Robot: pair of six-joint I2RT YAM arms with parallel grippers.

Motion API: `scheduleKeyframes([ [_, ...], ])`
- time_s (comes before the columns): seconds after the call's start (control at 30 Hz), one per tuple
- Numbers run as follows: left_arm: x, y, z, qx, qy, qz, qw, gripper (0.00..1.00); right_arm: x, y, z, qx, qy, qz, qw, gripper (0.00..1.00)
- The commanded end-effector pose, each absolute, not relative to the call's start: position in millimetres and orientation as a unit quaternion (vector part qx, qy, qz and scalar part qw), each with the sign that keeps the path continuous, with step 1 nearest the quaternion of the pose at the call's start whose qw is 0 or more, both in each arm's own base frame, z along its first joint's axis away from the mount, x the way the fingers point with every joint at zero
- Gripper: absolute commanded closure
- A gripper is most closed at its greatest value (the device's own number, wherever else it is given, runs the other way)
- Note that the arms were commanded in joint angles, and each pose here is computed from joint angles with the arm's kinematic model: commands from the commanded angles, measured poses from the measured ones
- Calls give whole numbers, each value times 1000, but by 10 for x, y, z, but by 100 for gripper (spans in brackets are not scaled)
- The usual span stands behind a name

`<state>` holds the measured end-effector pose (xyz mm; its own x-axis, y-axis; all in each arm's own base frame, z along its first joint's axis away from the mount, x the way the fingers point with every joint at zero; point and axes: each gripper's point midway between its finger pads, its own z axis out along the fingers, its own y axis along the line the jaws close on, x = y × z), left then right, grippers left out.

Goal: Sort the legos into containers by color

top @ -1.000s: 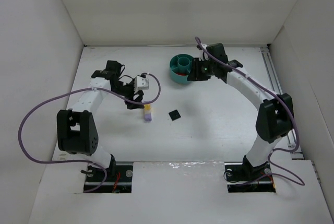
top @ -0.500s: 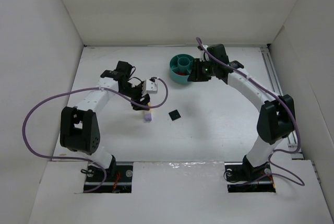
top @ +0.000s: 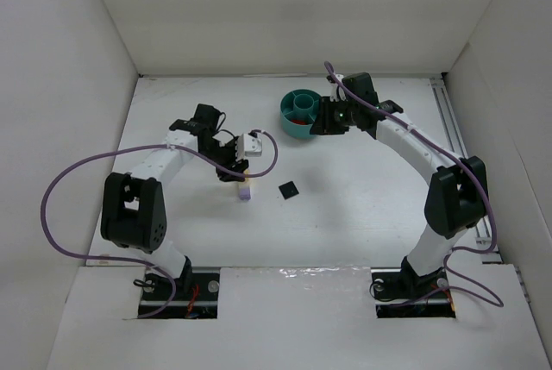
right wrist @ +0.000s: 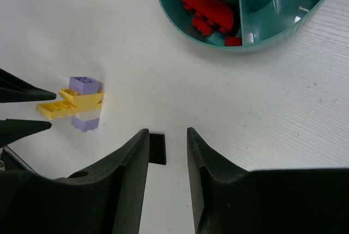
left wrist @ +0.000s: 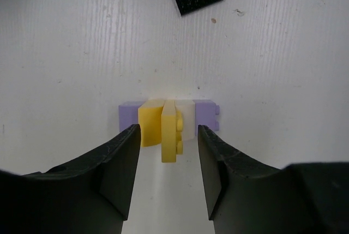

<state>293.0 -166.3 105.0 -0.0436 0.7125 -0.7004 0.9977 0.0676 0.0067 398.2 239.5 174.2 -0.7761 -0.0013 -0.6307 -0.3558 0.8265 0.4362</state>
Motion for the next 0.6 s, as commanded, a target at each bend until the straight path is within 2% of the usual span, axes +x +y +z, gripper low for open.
scheduleKeyframes([
  [0.0,2890,-1643,974,630,681,-260,268,57,4065,2415,2013,-98,884,288,356,61],
  [0.17,2866,-1620,904,634,682,-261,255,57,4087,2425,2010,-98,884,288,356,61],
  [0.43,2864,-1619,872,633,683,-264,251,63,4079,2421,1953,-97,888,285,348,61],
  [0.57,2882,-1624,848,633,683,-264,251,69,4103,2431,1943,-97,888,285,347,61],
])
